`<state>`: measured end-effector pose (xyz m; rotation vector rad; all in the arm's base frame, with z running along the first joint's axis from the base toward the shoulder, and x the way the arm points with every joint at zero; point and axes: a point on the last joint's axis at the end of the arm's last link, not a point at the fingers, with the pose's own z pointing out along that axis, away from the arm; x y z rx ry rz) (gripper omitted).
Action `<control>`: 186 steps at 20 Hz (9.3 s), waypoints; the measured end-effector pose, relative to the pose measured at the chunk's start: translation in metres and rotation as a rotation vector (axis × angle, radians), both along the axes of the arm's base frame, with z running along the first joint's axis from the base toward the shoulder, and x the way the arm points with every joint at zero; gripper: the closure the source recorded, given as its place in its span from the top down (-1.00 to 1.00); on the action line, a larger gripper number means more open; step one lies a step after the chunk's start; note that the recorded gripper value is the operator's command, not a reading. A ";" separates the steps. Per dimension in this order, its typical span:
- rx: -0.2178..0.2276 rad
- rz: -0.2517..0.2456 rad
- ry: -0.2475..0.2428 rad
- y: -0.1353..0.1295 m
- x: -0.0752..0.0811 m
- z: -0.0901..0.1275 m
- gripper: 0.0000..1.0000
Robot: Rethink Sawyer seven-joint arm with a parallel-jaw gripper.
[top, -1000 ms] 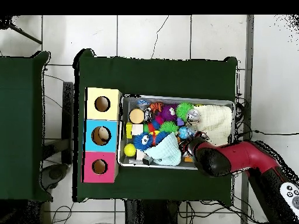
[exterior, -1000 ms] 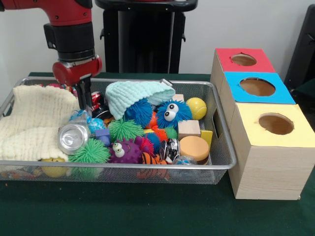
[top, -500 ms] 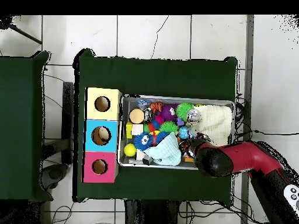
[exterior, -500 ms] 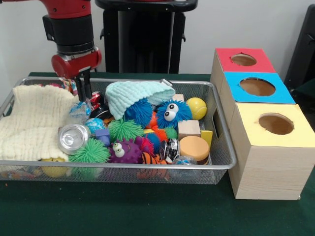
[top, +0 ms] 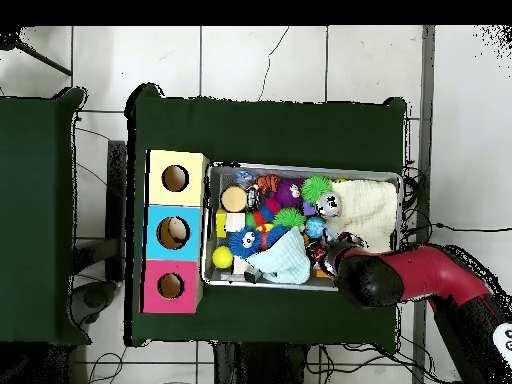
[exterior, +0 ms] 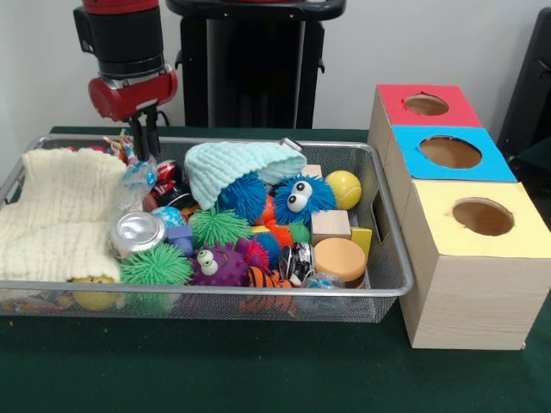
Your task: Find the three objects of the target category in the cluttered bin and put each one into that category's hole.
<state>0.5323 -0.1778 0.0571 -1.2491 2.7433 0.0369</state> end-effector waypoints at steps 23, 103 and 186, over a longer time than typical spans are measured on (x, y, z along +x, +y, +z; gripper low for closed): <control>-0.062 0.087 0.108 0.112 0.023 0.083 -1.00; -0.014 -1.289 0.061 0.336 0.098 0.094 -1.00; 0.024 -1.240 -0.201 0.375 0.044 0.058 -1.00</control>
